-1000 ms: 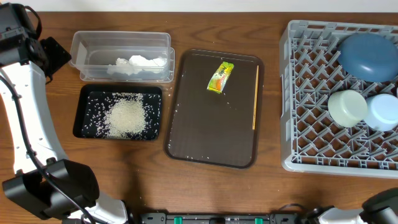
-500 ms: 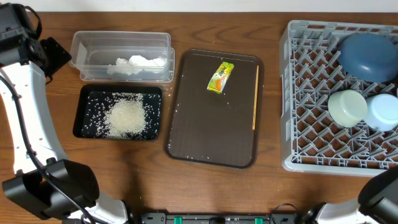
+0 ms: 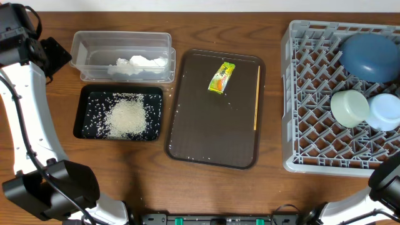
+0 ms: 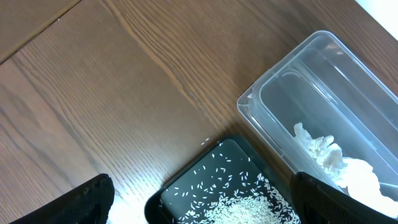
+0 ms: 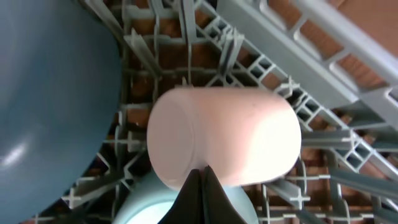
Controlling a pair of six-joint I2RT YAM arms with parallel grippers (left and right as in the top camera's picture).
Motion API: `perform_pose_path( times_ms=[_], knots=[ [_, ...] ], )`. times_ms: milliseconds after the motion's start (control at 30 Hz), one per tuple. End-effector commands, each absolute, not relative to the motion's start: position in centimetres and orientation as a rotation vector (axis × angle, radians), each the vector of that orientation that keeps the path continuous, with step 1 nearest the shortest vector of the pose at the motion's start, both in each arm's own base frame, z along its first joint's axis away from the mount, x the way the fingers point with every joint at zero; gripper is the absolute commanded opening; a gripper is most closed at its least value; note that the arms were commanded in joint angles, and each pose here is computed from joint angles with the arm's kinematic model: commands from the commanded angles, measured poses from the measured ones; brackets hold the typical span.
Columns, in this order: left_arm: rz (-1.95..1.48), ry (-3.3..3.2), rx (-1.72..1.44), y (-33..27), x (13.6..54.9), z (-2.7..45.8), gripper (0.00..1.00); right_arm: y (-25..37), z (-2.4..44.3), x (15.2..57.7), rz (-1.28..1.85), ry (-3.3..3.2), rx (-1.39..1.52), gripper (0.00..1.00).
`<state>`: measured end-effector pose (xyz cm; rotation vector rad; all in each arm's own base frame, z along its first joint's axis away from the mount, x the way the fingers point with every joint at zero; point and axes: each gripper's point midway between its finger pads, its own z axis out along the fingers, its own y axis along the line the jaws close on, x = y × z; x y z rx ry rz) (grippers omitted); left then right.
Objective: Sort waste into correct bins and load items into the dishwasher rack
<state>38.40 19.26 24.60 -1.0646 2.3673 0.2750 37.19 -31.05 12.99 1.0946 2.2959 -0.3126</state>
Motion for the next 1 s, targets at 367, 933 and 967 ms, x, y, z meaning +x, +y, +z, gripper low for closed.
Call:
perform_pose_path(
  times_ms=[367,933,967],
  knots=[
    [0.291,2.357,-1.073,19.6,38.2,24.9,0.93,-30.7,13.5,36.9,-0.305,2.305,1.080,0.01],
    [0.290,2.357,-1.073,19.6,38.2,24.9,0.93,-30.4,15.6,40.9,-0.159,2.180,0.949,0.01],
    [0.290,2.357,-1.073,19.6,38.2,24.9,0.93,-30.6,15.0,40.9,-0.167,2.189,0.959,0.02]
  ],
)
